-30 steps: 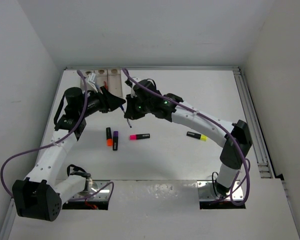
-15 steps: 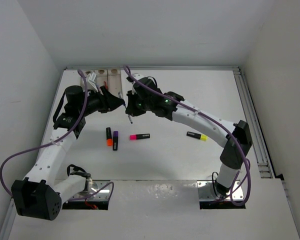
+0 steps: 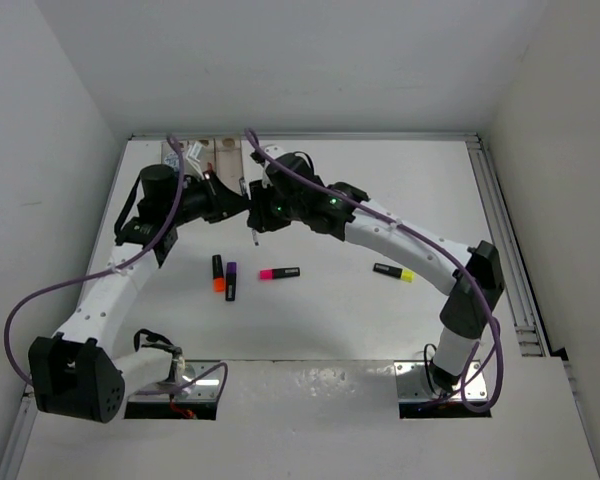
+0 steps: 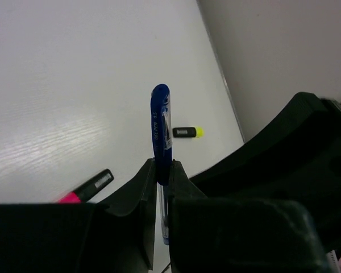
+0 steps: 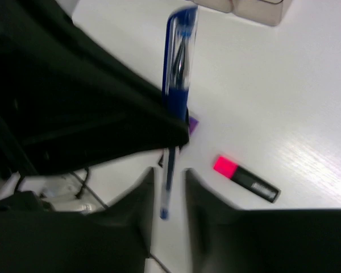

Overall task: Sort the stationery into containers
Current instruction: Pick up the pen from the center of the board, then place the pen in the storage box.

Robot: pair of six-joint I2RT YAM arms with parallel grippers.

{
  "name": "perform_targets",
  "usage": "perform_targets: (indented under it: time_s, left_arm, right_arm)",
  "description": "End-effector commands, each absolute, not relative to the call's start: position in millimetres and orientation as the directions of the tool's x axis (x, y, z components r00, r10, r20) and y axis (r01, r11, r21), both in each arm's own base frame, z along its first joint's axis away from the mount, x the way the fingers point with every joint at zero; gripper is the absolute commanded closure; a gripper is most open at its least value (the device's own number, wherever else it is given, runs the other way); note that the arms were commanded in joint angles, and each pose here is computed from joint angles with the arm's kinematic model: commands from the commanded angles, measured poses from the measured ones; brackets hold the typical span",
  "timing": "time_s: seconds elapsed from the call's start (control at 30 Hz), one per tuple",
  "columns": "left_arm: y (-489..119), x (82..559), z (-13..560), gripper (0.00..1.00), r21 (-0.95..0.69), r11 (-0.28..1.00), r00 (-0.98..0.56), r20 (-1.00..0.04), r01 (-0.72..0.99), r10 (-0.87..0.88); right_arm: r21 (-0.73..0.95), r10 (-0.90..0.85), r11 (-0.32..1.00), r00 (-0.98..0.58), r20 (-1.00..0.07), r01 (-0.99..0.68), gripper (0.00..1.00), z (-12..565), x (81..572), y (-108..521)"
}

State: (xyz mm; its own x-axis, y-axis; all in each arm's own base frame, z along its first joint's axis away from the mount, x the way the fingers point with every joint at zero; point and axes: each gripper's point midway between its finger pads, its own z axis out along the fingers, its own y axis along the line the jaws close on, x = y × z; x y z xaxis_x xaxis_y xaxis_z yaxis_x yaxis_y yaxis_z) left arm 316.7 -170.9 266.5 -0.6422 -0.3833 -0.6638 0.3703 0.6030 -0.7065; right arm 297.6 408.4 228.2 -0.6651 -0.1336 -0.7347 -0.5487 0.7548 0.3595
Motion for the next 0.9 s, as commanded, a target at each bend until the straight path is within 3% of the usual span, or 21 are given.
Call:
perform_targets:
  time_s: [0.0,0.07,0.1,0.13,0.17,0.2,0.23,0.27,0.3,0.37,0.4,0.53,0.73,0.8,0.87]
  left_arm:
    - [-153,342,295,1.00,-0.652,0.654,-0.556,-0.728,0.383,-0.401]
    - [-122,376,304,1.00,-0.523,0.788,-0.489,-0.806,0.325,-0.333]
    - [-109,384,291,1.00,-0.430,0.850,-0.509,-0.828,0.305,-0.236]
    - [-96,407,272,1.00,-0.387,0.886,-0.547,-0.813,0.254,-0.198]
    - [-80,428,299,1.00,-0.311,0.924,-0.489,-0.856,0.224,-0.169]
    - [-66,436,287,1.00,-0.268,0.945,-0.527,-0.839,0.187,-0.134]
    - [-57,458,260,1.00,-0.256,0.956,-0.583,-0.802,0.144,-0.127]
    - [-49,474,277,1.00,-0.231,0.963,-0.550,-0.826,0.136,-0.120]
    - [-44,491,248,1.00,-0.217,0.969,-0.601,-0.792,0.121,-0.102]
    - [-21,515,253,1.00,-0.171,0.983,-0.601,-0.793,0.062,-0.100]
    - [-15,531,222,1.00,-0.155,0.987,-0.646,-0.758,0.036,-0.095]
    - [6,557,194,1.00,-0.041,0.999,-0.665,-0.745,-0.032,-0.051]
    - [21,572,156,0.98,-0.002,0.998,-0.697,-0.715,-0.069,-0.050]
    - [23,576,147,0.93,0.000,0.998,-0.706,-0.707,-0.061,-0.043]
    - [15,577,140,0.77,-0.025,1.000,-0.716,-0.697,-0.014,-0.027]
  right_arm:
    - [0.315,-0.110,0.749,-0.579,-0.808,-0.583,0.67,265,303,401]
    - [0.275,-0.126,0.779,-0.571,-0.811,-0.563,0.43,257,315,371]
    - [0.260,-0.124,0.801,-0.574,-0.809,-0.539,0.41,252,330,348]
    - [0.238,-0.147,0.804,-0.570,-0.808,-0.545,0.40,246,335,334]
    - [0.255,-0.158,0.797,-0.597,-0.787,-0.547,0.40,236,331,315]
    - [0.255,-0.137,0.824,-0.615,-0.777,-0.506,0.40,228,347,284]
    - [0.287,-0.150,0.813,-0.658,-0.738,-0.506,0.39,209,340,269]
    - [0.299,-0.110,0.833,-0.668,-0.736,-0.466,0.40,211,349,238]
    - [0.290,-0.120,0.832,-0.665,-0.737,-0.472,0.39,208,351,221]
    - [0.260,-0.133,0.856,-0.677,-0.724,-0.446,0.42,192,352,180]
    - [0.236,-0.137,0.873,-0.680,-0.720,-0.426,0.43,187,353,165]
    - [0.117,-0.200,0.919,-0.702,-0.683,-0.376,0.47,162,350,106]
    - [0.028,-0.367,0.872,-0.692,-0.621,-0.488,0.48,126,339,87]
    - [0.035,-0.401,0.858,-0.710,-0.578,-0.513,0.47,108,334,85]
    - [0.032,-0.440,0.840,-0.715,-0.543,-0.542,0.47,93,329,83]
